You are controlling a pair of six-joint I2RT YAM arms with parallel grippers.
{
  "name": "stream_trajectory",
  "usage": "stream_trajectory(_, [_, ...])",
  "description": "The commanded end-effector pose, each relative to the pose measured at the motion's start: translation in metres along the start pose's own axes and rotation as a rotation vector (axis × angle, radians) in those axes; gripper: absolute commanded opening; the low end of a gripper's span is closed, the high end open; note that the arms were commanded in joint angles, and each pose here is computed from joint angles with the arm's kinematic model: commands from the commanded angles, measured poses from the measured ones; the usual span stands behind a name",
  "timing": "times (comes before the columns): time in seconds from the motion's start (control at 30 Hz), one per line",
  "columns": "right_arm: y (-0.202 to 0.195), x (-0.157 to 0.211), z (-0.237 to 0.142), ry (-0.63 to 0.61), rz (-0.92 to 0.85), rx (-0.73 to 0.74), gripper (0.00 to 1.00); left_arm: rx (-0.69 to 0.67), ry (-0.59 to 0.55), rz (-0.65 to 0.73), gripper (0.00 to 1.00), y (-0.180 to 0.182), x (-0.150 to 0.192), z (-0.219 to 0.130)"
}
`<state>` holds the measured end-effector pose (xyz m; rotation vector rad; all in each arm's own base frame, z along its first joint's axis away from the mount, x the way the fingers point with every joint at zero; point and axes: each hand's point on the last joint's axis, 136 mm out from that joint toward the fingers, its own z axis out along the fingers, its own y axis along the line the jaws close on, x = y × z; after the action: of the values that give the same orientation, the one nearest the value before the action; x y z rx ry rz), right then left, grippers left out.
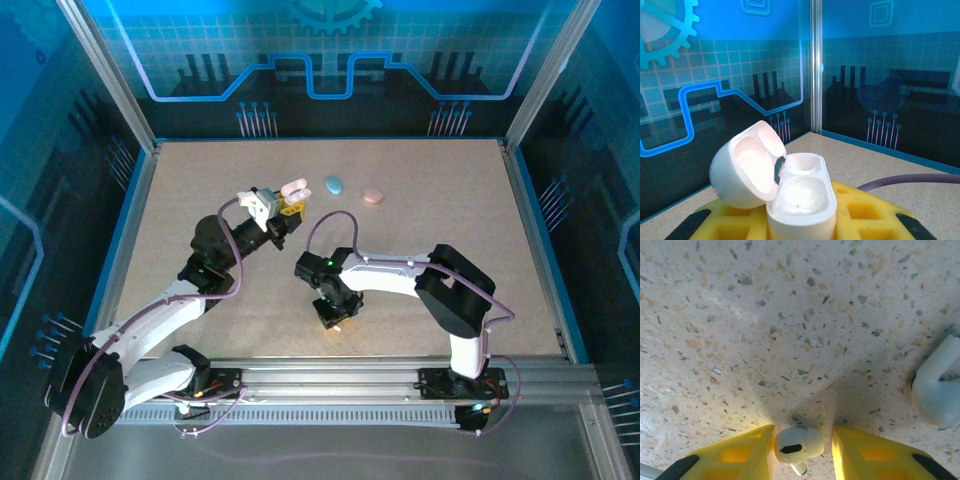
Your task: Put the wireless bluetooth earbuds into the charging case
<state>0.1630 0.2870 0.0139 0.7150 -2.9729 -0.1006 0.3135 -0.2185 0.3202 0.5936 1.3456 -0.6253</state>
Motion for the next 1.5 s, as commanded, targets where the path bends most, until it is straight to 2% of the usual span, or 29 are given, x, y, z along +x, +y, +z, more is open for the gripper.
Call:
stream_trajectory(0.0, [0.007, -0.007, 0.006, 0.008, 0.042, -0.031, 0.37, 0.012, -0.053, 0.006, 0.21, 0.000, -0.018, 0.002])
stream_trajectory(0.43, [0.003, -0.008, 0.005, 0.001, 0.087, -0.022, 0.30, 0.018, -0.050, 0.002, 0.21, 0.000, -0.018, 0.004])
stream_trajectory(0.67, [-0.009, -0.015, -0.030, -0.110, 0.102, -0.028, 0.27, 0.016, -0.038, -0.002, 0.21, 0.001, -0.015, 0.005])
stream_trajectory(0.77, [-0.020, -0.019, -0.064, -0.233, 0.122, -0.063, 0.27, 0.017, -0.032, -0.010, 0.21, 0.001, -0.011, 0.008])
stream_trajectory(0.87, [-0.034, -0.027, -0.113, -0.402, 0.158, -0.126, 0.27, 0.032, -0.030, -0.036, 0.20, 0.000, -0.008, 0.013])
stream_trajectory(1.03, [-0.060, -0.038, -0.208, -0.723, 0.238, -0.291, 0.27, 0.074, -0.044, -0.073, 0.20, -0.011, -0.003, 0.031])
stream_trajectory(1.23, [-0.064, -0.051, -0.314, -1.055, 0.227, -0.449, 0.28, 0.132, -0.048, -0.094, 0.20, -0.035, 0.009, 0.057])
stream_trajectory(1.33, [-0.055, -0.057, -0.342, -1.125, 0.203, -0.510, 0.28, 0.159, -0.056, -0.095, 0.21, -0.048, 0.013, 0.067])
stream_trajectory(1.47, [-0.051, -0.065, -0.350, -1.149, 0.200, -0.539, 0.28, 0.185, -0.062, -0.089, 0.21, -0.060, 0.016, 0.075])
